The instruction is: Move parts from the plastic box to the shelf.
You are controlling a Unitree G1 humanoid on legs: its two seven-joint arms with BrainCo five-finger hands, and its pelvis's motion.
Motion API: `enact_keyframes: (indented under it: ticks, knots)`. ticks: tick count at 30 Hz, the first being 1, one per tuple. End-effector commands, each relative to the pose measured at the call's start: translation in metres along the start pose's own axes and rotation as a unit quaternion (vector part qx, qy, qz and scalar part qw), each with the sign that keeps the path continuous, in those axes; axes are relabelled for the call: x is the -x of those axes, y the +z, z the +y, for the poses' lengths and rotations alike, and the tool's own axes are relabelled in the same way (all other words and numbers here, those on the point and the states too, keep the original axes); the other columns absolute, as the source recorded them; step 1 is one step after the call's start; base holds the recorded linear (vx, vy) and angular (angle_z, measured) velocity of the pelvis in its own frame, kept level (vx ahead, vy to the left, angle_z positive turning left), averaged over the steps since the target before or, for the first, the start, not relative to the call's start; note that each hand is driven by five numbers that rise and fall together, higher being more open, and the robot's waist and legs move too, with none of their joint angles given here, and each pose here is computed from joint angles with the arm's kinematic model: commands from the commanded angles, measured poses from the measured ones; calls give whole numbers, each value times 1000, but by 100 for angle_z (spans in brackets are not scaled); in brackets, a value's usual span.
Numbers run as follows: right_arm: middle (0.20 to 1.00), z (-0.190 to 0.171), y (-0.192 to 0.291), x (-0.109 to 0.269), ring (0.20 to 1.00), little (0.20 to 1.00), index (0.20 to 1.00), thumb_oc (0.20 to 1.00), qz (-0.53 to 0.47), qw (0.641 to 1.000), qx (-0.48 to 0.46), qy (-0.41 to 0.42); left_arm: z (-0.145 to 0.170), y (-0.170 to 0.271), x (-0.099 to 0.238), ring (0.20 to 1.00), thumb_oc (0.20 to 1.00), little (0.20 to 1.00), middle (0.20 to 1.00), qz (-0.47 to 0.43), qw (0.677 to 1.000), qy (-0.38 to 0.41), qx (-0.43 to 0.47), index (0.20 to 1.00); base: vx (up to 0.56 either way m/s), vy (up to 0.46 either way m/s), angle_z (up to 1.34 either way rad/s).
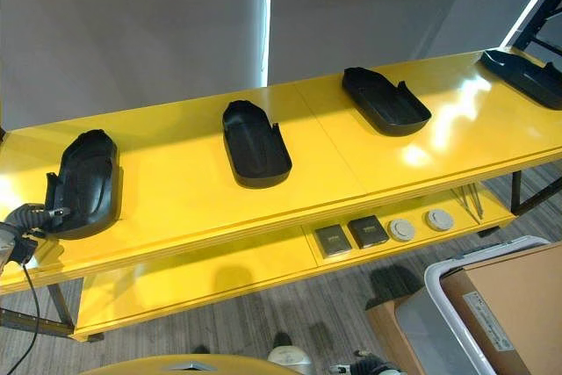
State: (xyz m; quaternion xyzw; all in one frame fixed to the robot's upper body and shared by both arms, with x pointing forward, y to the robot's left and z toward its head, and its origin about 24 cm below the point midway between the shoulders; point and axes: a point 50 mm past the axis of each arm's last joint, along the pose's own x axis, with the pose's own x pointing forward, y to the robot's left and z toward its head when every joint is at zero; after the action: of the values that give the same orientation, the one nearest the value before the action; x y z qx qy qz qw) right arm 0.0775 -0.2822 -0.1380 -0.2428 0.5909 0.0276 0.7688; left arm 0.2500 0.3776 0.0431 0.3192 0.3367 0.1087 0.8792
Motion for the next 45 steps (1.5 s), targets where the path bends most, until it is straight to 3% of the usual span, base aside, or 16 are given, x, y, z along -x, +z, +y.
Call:
enact_keyframes:
  ticks: [1, 4, 9, 13, 17, 18, 19, 20, 27, 29, 45]
  knots:
    - [1000, -7, -4, 0, 1000, 1000, 1000, 1000, 4, 1000, 26, -11, 57, 34, 13, 1000, 1000, 1000, 1000, -66, 990, 117, -49, 1000, 0, 0, 0]
    - [1000, -5, -5, 0, 1000, 1000, 1000, 1000, 5, 1000, 22, -14, 72, 46, 25, 1000, 1000, 1000, 1000, -105, 981, 154, -58, 1000, -7, -5, 6]
    - [1000, 4, -10, 0, 1000, 1000, 1000, 1000, 12, 1000, 10, -19, 94, 88, 69, 1000, 1000, 1000, 1000, -253, 934, 246, -48, 1000, -1, -12, 13]
    - [1000, 9, -13, 0, 1000, 1000, 1000, 1000, 12, 1000, 2, -20, 75, 111, 96, 1000, 1000, 1000, 1000, -377, 905, 197, 25, 1000, 0, -14, 5]
    - [1000, 15, -13, 0, 1000, 1000, 1000, 1000, 14, 1000, -5, -19, 45, 114, 103, 1000, 1000, 1000, 1000, -421, 896, 119, 75, 1000, 1, -17, 12]
    - [1000, 17, -14, 0, 1000, 1000, 1000, 1000, 15, 1000, -7, -18, 30, 112, 104, 868, 868, 868, 868, -431, 893, 83, 95, 868, 7, -23, 9]
    - [1000, 19, -15, 0, 1000, 1000, 1000, 1000, 16, 1000, -8, -17, 16, 110, 105, 498, 498, 498, 498, -438, 890, 49, 119, 498, 9, -35, 1]
    - [1000, 22, -16, 0, 1000, 1000, 1000, 1000, 17, 1000, -11, -16, -2, 105, 105, 200, 200, 200, 200, -442, 886, 17, 143, 200, 0, 0, 0]
    - [1000, 27, -21, 0, 1000, 1000, 1000, 1000, 24, 999, -16, -14, -56, 83, 96, 200, 200, 200, 200, -402, 885, -80, 220, 200, -6, -3, 0]
    - [1000, 27, -20, -1, 1000, 1000, 1000, 1000, 26, 999, -15, -12, -67, 71, 87, 200, 200, 200, 200, -367, 899, -75, 227, 200, -21, -8, 0]
    - [1000, 27, -16, -1, 1000, 1000, 1000, 1000, 17, 1000, -8, -11, -78, 55, 70, 200, 200, 200, 200, -321, 907, -53, 266, 200, 0, 0, 0]
